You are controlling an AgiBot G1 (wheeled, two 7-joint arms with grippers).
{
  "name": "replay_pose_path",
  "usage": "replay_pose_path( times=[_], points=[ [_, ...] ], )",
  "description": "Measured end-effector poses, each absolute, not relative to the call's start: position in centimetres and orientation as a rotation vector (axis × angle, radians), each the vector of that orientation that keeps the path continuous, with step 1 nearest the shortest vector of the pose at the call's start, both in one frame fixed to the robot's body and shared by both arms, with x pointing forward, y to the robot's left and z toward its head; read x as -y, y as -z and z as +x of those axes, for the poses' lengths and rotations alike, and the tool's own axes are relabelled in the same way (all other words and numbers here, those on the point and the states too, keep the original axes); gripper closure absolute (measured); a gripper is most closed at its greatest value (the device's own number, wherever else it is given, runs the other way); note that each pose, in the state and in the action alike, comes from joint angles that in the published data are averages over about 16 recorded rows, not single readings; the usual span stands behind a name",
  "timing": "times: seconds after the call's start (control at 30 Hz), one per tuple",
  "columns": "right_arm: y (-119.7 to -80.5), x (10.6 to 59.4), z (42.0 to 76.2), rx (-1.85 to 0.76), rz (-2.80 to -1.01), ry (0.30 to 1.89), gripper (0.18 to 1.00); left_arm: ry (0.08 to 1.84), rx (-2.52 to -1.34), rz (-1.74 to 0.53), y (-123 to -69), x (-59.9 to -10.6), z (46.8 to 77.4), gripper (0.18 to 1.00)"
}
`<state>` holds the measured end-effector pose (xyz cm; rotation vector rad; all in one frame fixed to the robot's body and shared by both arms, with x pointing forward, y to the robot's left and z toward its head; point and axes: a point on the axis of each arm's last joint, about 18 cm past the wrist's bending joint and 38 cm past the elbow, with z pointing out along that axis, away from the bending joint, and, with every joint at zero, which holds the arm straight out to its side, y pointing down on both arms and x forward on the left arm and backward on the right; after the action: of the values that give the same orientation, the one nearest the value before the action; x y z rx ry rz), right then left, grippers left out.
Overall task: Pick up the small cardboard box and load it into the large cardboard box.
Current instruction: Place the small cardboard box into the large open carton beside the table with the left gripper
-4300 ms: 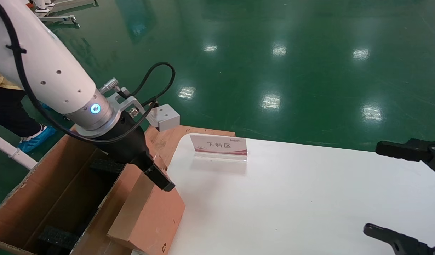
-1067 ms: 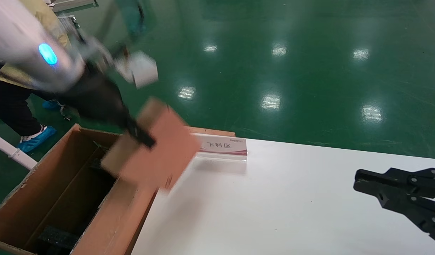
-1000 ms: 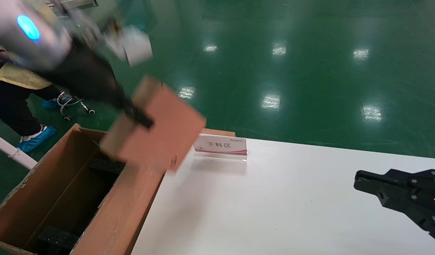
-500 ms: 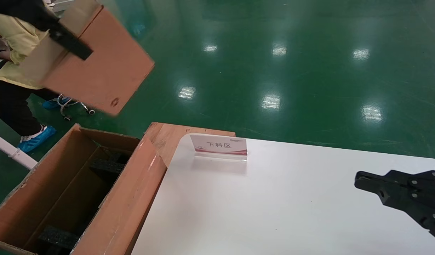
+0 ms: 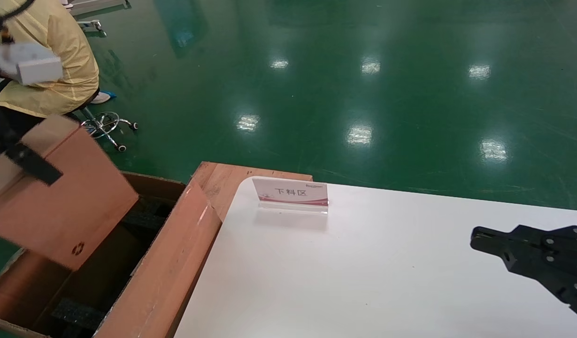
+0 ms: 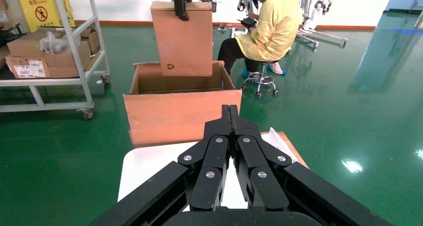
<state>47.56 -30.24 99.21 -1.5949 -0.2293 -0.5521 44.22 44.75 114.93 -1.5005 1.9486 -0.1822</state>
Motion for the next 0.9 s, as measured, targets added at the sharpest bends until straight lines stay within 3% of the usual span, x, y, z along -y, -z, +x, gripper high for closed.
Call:
replay_pose_path(
  times=[0.4, 0.63, 0.9],
  points=[
    [-99.2, 30.2, 47.6, 0.229, -1.595, 0.552, 0.922, 0.205, -1.959, -1.629, -110.5, -48.4, 44.9, 0.899],
    [-99.2, 30.2, 47.6, 0.229, -1.595, 0.552, 0.830, 0.226, -1.958, -1.675, -108.2, -50.0, 45.8, 0.900],
    [-99.2, 30.2, 47.6, 0.229, -1.595, 0.552, 0.661, 0.211, -1.959, -1.710, -106.1, -51.4, 46.8, 0.900]
  ],
)
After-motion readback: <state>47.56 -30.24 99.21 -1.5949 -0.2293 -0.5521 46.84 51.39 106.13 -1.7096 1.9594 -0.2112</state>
